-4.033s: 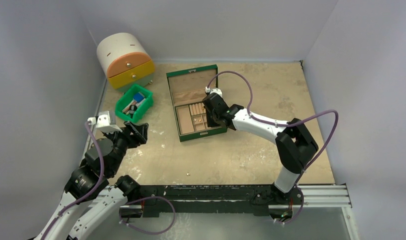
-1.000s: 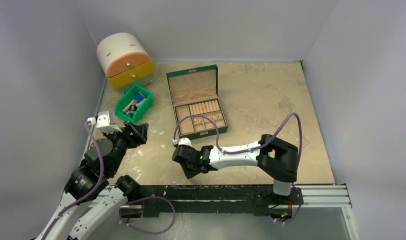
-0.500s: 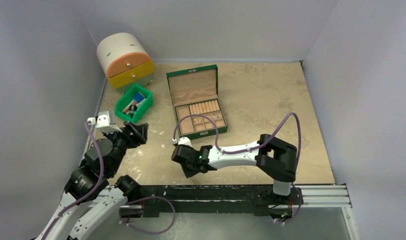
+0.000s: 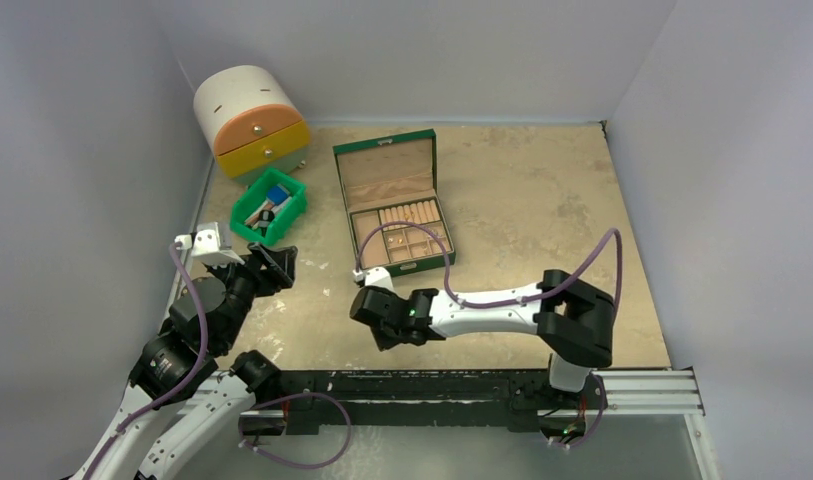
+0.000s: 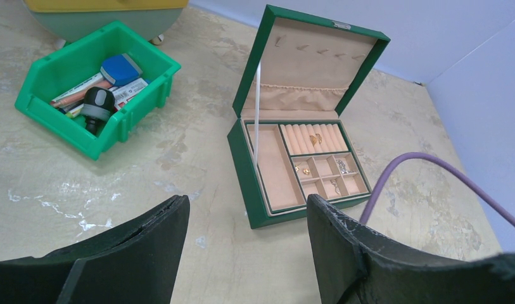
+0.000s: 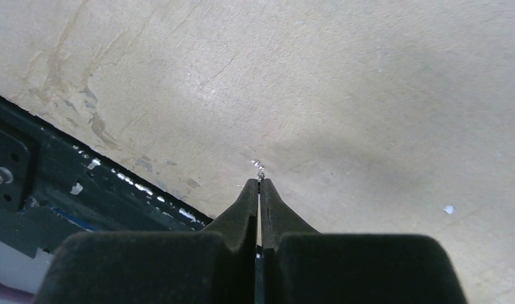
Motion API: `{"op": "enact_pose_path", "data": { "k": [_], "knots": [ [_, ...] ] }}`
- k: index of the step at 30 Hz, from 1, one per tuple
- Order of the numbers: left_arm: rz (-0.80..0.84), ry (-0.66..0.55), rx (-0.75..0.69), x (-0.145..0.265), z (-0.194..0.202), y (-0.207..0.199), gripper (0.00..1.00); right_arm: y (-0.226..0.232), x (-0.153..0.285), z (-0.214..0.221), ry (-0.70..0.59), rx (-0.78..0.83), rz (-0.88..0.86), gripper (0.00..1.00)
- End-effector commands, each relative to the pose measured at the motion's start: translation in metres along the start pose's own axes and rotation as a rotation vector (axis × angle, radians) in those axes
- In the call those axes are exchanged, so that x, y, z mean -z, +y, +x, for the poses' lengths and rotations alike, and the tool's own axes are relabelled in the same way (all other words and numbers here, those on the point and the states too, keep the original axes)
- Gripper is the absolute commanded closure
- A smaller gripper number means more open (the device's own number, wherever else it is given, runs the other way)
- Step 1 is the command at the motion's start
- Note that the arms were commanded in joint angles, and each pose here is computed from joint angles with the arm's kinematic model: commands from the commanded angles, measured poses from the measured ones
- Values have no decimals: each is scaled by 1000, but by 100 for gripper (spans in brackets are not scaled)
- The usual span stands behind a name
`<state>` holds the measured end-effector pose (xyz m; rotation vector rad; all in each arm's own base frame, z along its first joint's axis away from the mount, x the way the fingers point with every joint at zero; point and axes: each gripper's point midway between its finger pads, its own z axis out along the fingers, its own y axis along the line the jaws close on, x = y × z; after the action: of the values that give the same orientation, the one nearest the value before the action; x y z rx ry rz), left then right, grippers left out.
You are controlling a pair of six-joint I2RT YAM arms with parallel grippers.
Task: Organize the mixed jewelry
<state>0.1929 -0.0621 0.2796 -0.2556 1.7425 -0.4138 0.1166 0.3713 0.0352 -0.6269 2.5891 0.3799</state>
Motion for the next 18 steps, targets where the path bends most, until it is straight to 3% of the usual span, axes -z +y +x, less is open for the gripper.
{"op": "enact_pose_path", "data": {
  "k": [1,18],
  "knots": [
    [13,-29,25,-2,-7,-5,32,-16,22,-24,-87,-49,39,100],
    [12,-29,25,-3,-7,-4,32,-120,71,-138,-330,-143,167,100]
  ]
}}
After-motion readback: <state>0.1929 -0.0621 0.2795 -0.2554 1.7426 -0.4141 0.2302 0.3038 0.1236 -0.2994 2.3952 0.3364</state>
